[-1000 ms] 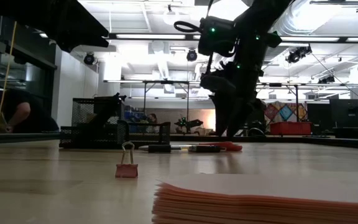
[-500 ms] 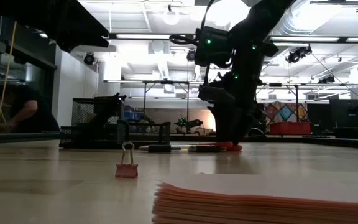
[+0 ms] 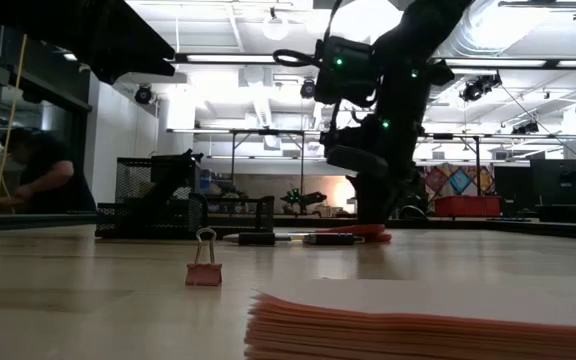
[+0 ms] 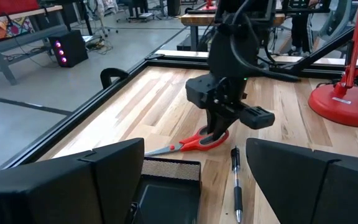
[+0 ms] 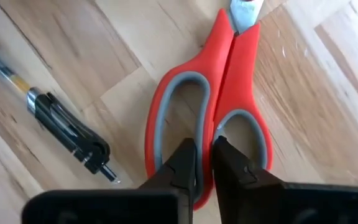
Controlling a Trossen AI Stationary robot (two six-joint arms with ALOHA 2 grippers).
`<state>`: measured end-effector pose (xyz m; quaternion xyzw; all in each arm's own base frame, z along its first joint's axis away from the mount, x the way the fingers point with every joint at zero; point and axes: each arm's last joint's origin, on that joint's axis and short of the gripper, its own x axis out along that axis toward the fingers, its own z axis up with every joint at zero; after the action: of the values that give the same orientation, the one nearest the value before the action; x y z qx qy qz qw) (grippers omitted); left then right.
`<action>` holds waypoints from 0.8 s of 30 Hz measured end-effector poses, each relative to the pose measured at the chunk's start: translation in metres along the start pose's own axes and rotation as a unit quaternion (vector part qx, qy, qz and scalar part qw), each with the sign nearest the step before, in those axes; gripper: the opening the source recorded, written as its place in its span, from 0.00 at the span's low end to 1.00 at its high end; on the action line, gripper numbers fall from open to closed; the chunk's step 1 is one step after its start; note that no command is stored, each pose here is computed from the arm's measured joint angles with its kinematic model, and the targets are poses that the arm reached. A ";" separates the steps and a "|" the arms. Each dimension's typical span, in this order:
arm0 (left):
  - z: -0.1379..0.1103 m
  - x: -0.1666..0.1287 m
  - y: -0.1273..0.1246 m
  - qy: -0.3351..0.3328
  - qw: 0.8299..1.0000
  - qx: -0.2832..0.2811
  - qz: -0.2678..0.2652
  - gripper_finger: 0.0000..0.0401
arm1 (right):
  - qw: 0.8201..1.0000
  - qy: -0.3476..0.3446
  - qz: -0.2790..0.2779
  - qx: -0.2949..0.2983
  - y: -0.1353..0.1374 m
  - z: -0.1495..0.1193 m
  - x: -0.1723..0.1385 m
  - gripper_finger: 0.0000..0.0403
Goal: Pick and place office supplies into organizer
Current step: Put the scissors into the desk organizer
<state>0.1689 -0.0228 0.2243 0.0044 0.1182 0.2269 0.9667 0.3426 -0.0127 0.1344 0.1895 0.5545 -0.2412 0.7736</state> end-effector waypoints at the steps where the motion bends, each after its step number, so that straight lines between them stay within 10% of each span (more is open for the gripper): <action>1: 0.000 0.000 0.000 0.000 1.000 0.000 0.000 0.68 | 1.000 0.002 -0.008 -0.005 0.000 -0.002 0.000 0.07; 24: -0.001 0.001 -0.001 0.002 1.000 -0.004 0.000 0.68 | 0.970 -0.047 -0.134 -0.200 0.022 -0.039 -0.051 0.01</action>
<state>0.1696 -0.0230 0.2236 0.0006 0.1190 0.2276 0.9665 0.3123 0.0355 0.1715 -0.0561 0.5751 -0.2356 0.7814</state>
